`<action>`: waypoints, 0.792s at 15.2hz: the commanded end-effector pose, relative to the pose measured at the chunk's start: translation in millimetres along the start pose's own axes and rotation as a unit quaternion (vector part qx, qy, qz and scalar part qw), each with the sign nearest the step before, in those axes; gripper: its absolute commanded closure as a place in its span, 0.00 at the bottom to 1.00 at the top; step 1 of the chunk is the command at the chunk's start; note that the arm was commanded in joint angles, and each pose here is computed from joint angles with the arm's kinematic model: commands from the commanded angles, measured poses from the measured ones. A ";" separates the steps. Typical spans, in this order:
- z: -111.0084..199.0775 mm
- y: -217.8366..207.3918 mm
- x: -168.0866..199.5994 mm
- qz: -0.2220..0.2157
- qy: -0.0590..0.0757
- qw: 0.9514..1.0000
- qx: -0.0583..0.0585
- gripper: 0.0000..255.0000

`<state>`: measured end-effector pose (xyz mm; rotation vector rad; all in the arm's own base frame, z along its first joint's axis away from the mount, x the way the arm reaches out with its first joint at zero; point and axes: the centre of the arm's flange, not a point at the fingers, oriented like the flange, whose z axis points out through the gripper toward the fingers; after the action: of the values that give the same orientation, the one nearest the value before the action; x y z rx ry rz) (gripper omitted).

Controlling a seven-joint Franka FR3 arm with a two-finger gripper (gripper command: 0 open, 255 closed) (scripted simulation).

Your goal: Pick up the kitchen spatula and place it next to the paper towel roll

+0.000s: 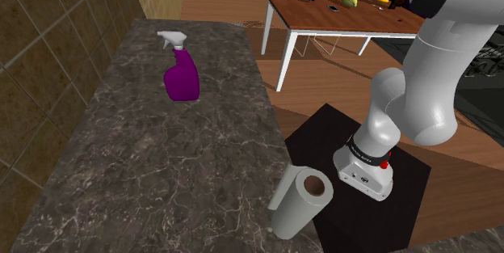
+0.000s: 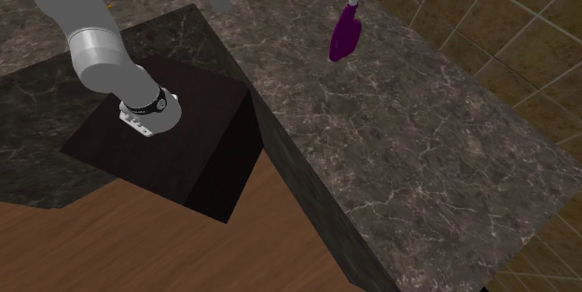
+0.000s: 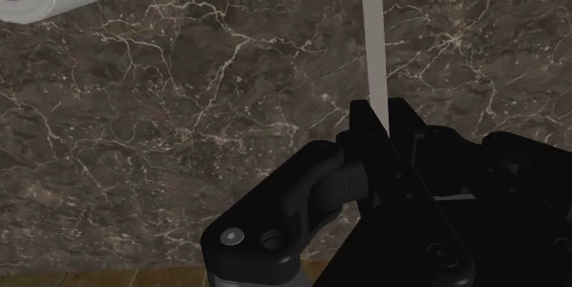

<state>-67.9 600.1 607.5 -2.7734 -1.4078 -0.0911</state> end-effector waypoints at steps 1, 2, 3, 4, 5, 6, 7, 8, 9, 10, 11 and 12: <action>10.8 -0.6 -0.3 0.000 0.000 1.000 0.000 1.00; 16.1 -0.6 -0.7 0.000 0.000 1.000 0.000 1.00; 21.4 -0.6 -1.0 0.000 0.000 1.000 0.000 1.00; 26.7 -0.6 -1.4 0.000 0.000 1.000 0.000 1.00; 31.9 -0.6 -1.7 0.000 0.000 1.000 0.000 1.00; 37.2 -0.6 -2.1 0.000 0.000 1.000 0.000 1.00; 42.5 -0.6 -2.4 0.000 0.000 1.000 0.000 1.00; 47.7 -0.6 -2.8 0.000 0.000 1.000 0.000 1.00; 53.0 -0.6 -3.1 0.000 0.000 1.000 0.000 1.00; 58.3 -0.6 -3.5 0.000 0.000 1.000 0.000 1.00; 63.5 -0.6 -3.8 0.000 0.000 1.000 0.000 1.00; 68.8 -0.6 -4.1 0.000 0.000 1.000 0.000 1.00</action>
<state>-68.2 601.3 544.0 -2.7736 -1.4075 -0.0913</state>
